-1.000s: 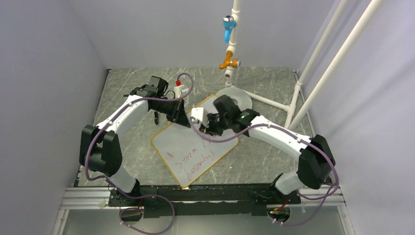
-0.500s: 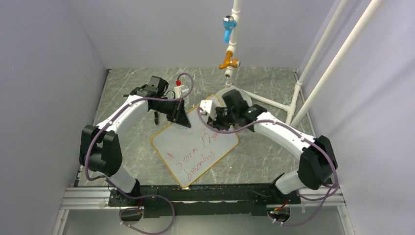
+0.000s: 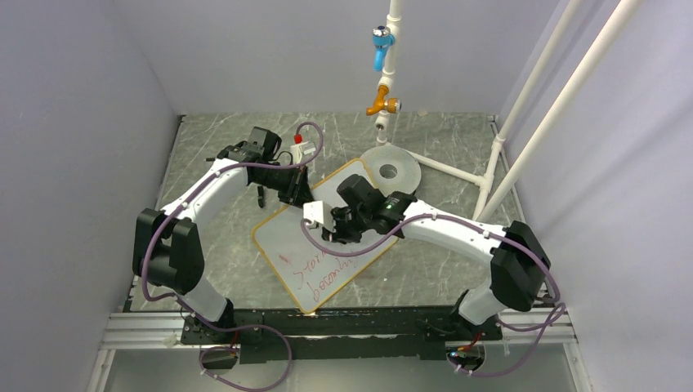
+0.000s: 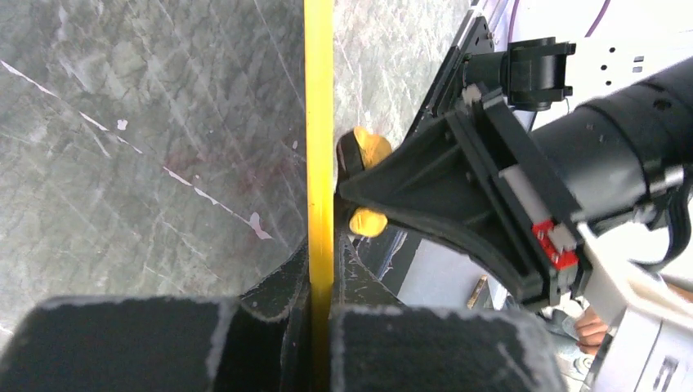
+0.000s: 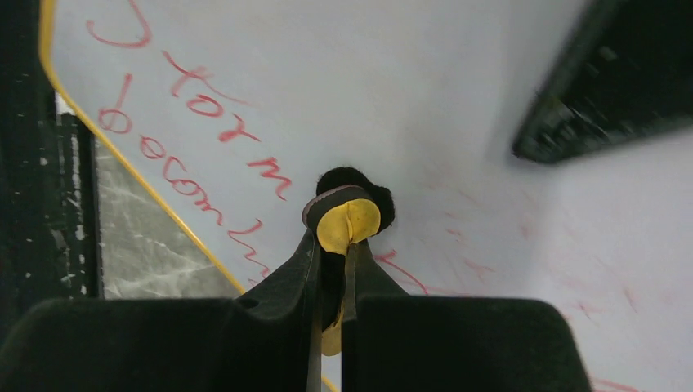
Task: Erase the whiteboard
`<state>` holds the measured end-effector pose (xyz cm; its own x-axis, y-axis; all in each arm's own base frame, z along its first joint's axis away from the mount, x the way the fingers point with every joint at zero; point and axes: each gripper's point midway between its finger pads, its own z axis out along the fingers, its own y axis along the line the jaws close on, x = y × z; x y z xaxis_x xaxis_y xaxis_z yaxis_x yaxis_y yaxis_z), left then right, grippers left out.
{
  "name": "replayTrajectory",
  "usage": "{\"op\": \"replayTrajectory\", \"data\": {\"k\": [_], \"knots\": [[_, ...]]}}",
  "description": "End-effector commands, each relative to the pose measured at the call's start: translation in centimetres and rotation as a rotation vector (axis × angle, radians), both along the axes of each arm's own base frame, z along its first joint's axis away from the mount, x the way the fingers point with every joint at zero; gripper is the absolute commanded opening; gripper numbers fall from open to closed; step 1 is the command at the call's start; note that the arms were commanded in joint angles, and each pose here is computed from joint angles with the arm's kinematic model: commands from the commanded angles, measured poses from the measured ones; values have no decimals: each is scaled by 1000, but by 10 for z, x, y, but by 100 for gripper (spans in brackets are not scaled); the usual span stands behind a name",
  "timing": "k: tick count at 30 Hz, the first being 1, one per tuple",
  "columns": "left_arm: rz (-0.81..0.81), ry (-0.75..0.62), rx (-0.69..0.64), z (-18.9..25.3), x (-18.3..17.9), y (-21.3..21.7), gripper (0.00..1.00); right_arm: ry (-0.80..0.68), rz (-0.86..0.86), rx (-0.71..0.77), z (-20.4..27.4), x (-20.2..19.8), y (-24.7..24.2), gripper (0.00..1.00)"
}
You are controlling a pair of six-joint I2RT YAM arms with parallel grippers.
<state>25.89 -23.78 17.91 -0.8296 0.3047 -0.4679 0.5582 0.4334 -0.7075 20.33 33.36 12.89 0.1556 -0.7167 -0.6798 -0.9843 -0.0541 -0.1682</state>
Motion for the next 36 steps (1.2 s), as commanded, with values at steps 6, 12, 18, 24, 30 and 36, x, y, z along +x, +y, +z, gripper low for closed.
{"op": "replayTrajectory", "data": {"k": [6,12,18,24,30,36], "knots": [[-56,-13,-84,21,-10,-9,0,-85,-231,91,35,71,-51,0],[-55,-13,-81,20,-10,-8,0,-39,34,13,9,13,-21,0],[-55,-10,-79,19,-10,-8,0,-67,-46,19,13,30,-22,0],[-54,-10,-82,20,-10,-8,0,-87,-244,81,30,76,-59,0],[-54,-13,-81,20,-10,-8,0,-29,-113,88,26,48,-45,0],[-53,-8,-77,18,-10,-8,0,-71,-177,66,24,62,-46,0]]}}
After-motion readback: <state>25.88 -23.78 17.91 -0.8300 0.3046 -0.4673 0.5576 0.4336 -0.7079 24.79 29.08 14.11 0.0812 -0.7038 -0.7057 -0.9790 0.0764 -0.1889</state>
